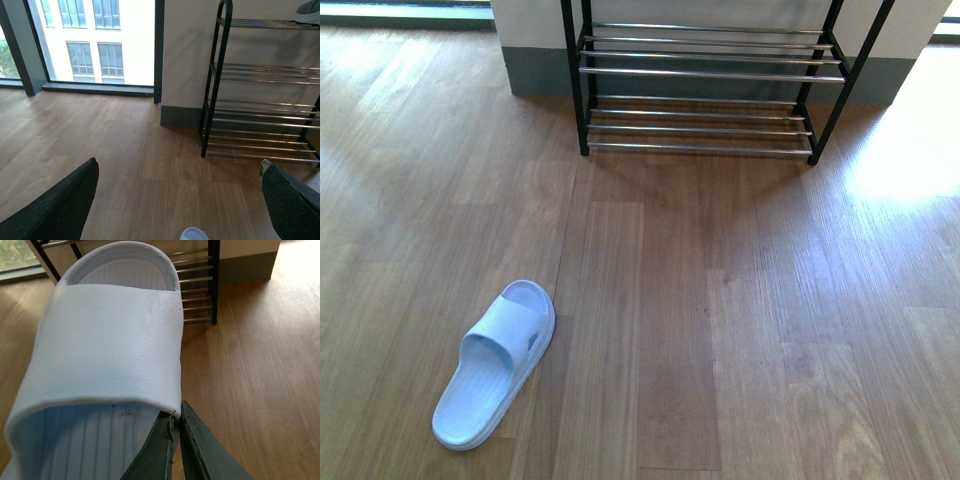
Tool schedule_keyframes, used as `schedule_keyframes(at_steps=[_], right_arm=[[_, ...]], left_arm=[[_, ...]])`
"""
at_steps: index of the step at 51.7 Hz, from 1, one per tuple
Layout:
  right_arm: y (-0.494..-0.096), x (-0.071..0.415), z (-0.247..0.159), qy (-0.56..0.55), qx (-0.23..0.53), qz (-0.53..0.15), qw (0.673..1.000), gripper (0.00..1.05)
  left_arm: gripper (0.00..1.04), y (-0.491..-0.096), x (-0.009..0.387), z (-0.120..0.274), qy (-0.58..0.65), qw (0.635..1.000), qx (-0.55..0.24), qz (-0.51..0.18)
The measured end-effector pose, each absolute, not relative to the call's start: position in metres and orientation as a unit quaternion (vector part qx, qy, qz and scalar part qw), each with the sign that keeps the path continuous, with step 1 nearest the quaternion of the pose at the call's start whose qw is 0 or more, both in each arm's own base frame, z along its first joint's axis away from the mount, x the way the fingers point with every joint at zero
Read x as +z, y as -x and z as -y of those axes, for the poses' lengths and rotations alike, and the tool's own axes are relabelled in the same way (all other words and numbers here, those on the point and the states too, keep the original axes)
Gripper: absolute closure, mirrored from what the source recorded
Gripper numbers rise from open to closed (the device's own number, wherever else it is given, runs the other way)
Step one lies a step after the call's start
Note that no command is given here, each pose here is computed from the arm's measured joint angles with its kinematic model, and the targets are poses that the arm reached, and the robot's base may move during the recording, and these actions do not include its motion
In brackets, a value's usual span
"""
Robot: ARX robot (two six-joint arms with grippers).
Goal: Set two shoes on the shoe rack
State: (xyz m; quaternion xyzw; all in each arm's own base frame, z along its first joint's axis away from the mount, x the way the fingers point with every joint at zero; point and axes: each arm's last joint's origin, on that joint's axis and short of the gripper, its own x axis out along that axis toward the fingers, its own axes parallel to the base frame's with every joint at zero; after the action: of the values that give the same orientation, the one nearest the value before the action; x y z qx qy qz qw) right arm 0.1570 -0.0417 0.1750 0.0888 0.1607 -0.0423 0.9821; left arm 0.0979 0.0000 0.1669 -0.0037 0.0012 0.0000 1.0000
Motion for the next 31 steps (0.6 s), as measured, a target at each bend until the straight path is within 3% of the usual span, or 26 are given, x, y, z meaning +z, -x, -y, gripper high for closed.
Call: schedule_keyframes(at_steps=[17,21,25,31], right_arm=[[-0.157,0.175,0.042,-0.089,-0.042,-0.16,0.982,1.04],[-0.157,0.175,0.042,-0.089,-0.042,-0.16,0.982,1.04],[-0.157,0.175,0.042,-0.089,-0.043,-0.16,0.982,1.04],[-0.157,0.175,0.042,-0.089,-0.042,-0.16,0.982,1.04]], left_arm=[[0.09,-0.098,0.167,0.0,0.004,1.0,0.0,-0.001],[0.09,-0.099,0.166,0.0,0.023,0.997,0.056,-0.037],[0.09,-0.109,0.163,-0.007,0.053,0.981,0.17,-0.079],[0.09,-0.137,0.151,-0.027,0.075,0.975,0.175,-0.115]])
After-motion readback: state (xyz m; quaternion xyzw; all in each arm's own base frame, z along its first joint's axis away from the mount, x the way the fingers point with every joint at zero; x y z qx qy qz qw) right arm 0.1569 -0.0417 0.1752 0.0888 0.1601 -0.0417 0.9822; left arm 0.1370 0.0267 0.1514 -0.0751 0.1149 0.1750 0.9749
